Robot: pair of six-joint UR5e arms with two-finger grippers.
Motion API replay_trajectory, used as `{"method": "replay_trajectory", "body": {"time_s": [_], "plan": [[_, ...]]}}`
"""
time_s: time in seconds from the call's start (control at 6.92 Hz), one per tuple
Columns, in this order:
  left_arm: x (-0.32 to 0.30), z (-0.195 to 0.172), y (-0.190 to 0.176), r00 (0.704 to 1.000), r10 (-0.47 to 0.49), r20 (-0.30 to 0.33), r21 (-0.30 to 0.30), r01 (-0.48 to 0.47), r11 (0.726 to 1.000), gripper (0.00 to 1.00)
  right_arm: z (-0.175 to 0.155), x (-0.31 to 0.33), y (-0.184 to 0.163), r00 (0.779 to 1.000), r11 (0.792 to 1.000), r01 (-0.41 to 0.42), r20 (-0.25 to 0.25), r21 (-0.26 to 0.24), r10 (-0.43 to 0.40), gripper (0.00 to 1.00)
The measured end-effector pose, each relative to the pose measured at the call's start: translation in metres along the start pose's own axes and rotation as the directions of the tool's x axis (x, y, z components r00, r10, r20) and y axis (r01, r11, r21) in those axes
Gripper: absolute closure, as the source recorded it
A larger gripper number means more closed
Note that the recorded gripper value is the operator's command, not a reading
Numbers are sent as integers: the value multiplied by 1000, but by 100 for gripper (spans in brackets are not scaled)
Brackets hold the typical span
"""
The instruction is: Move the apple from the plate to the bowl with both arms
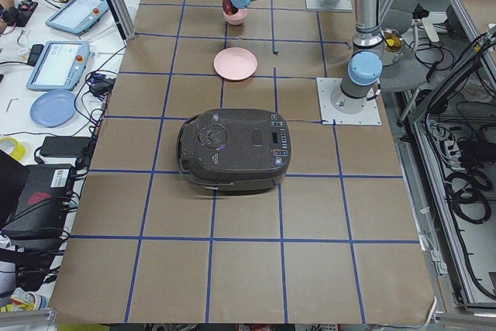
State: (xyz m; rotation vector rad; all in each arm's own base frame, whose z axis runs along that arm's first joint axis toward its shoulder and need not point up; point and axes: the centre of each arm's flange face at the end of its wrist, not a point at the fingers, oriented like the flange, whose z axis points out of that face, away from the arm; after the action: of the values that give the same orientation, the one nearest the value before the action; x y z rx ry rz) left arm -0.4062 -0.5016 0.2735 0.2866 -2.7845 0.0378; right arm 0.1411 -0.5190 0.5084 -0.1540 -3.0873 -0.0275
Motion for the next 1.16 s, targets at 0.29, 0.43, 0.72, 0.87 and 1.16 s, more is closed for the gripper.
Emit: {"method": "replay_trajectory", "body": {"time_s": [0.29, 0.43, 0.72, 0.87, 1.16], "plan": [[6, 27, 8, 1000, -26, 8, -17, 27, 1000, 90, -8, 0, 5, 1000, 1000, 2, 0, 8, -2, 0], [7, 35, 9, 999, -33, 10, -21, 33, 999, 87, -10, 0, 5, 1000, 1000, 2, 5, 12, -2, 0], [8, 45, 8, 999, -34, 3, -15, 34, 999, 49, -11, 0, 5, 1000, 1000, 4, 7, 14, -4, 0], [8, 47, 8, 999, -34, 2, -14, 34, 999, 34, -11, 0, 5, 1000, 1000, 5, 7, 14, -5, 0], [9, 48, 8, 999, -34, -5, -6, 34, 999, 15, -11, -1, 5, 1000, 1000, 7, 5, 14, -7, 0]]}}
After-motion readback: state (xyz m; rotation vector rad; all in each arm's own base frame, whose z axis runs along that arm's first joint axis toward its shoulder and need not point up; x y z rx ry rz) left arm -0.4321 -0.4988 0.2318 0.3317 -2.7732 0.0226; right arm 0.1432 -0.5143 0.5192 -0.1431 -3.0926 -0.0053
